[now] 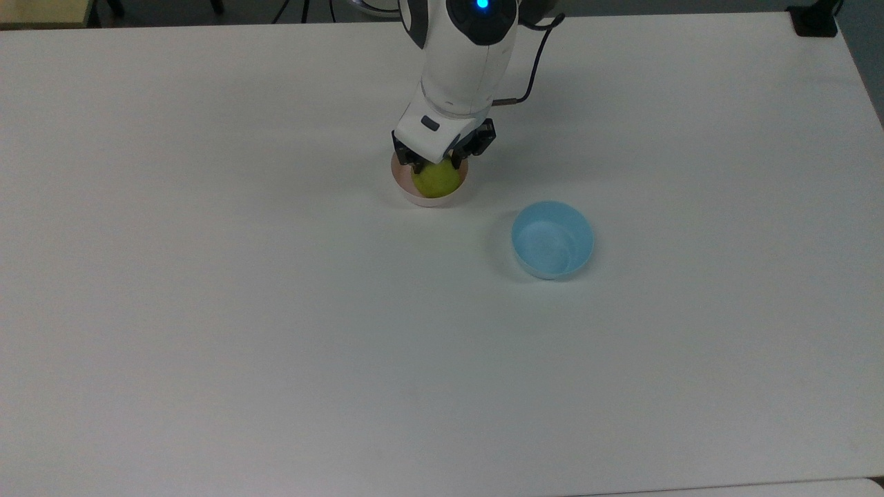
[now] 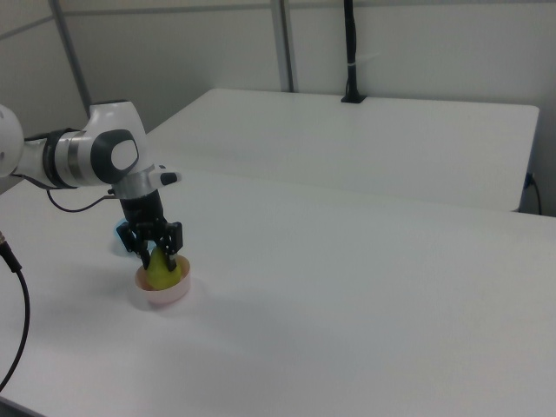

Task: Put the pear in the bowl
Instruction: 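Lower the pear into the pink bowl and open the gripper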

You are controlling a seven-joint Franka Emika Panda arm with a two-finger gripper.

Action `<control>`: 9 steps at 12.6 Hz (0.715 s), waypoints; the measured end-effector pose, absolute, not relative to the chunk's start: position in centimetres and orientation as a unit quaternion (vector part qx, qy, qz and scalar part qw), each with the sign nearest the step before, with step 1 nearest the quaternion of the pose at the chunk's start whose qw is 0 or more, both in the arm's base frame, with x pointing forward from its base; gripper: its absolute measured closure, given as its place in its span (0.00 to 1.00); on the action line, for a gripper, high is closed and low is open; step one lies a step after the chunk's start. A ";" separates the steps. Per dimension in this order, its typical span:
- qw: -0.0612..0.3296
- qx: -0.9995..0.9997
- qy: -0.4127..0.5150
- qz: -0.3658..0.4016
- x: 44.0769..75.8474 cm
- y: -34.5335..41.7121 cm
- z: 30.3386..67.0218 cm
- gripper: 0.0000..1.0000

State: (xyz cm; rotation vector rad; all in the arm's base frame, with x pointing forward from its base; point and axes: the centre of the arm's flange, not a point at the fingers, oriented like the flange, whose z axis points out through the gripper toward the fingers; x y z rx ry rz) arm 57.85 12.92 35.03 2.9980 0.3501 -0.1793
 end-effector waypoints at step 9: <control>0.058 0.992 0.102 -0.057 57.3 12.1 38.7 0.00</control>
